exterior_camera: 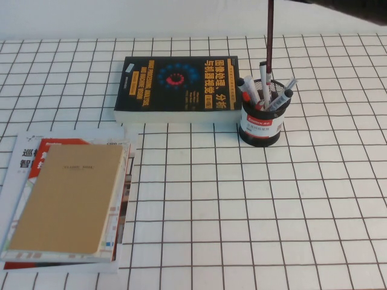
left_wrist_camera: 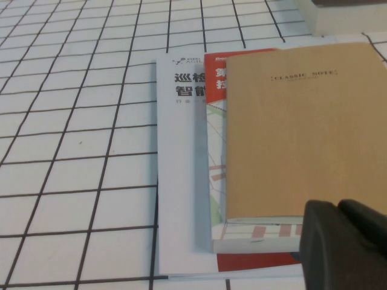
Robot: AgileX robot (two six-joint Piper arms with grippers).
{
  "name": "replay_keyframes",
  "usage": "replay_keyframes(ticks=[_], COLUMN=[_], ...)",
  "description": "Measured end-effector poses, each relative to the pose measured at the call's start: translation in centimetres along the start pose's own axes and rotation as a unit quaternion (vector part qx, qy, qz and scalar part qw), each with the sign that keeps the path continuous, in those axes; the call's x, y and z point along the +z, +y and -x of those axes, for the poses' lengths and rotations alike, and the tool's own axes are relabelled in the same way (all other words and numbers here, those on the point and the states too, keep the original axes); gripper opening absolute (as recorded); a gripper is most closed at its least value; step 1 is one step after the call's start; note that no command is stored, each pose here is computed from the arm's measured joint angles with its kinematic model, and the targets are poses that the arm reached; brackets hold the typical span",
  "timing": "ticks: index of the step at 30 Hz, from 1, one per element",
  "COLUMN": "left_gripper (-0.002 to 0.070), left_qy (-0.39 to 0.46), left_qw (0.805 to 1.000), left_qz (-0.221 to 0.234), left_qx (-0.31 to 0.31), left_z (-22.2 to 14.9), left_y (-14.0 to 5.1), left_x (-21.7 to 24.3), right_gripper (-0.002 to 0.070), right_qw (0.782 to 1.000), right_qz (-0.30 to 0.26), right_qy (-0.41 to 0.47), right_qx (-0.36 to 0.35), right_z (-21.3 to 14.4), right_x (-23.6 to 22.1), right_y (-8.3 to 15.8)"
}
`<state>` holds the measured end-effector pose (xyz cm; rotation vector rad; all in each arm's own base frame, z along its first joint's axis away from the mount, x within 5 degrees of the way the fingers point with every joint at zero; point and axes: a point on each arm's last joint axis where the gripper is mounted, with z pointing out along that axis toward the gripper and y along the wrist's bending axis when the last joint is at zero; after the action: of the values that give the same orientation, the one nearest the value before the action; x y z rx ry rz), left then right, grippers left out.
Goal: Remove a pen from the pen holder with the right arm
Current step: 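Take a marker out of the pen holder and lay it on the table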
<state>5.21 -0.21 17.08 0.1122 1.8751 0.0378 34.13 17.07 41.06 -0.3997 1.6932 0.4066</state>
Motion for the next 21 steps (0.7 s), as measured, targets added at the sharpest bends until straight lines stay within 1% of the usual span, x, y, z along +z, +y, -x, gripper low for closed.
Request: replay_keyframes(ticks=[5,8,11,15,18,21], left_gripper=[-0.0004,-0.0004,-0.0004,-0.0004,-0.0004,-0.0004], left_qy=[0.0,0.0,0.0,0.0,0.0,0.0], left_qw=[1.0,1.0,1.0,1.0,1.0,1.0], left_qz=[0.0,0.0,0.0,0.0,0.0,0.0], left_qx=[0.0,0.0,0.0,0.0,0.0,0.0], left_z=[0.0,0.0,0.0,0.0,0.0,0.0], left_y=[0.0,0.0,0.0,0.0,0.0,0.0], left_x=[0.0,0.0,0.0,0.0,0.0,0.0], right_gripper=[0.0034,0.0034,0.0034,0.0034,0.0034,0.0034], right_qw=[0.998,0.992,0.978,0.949,0.931,0.918], right_qz=[0.027,0.042,0.052,0.065,0.075,0.087], right_qy=[0.032,0.083,0.155,0.255,0.308,0.342], right_qx=[0.042,0.087,0.126,0.171,0.182,0.183], right_z=[1.6,1.3,0.2,-2.0,-3.8,-5.7], right_x=[-3.4,-4.6,-5.0,-4.6,-3.7,-2.2], right_y=[0.8,1.2,1.7,3.2,4.8,6.8])
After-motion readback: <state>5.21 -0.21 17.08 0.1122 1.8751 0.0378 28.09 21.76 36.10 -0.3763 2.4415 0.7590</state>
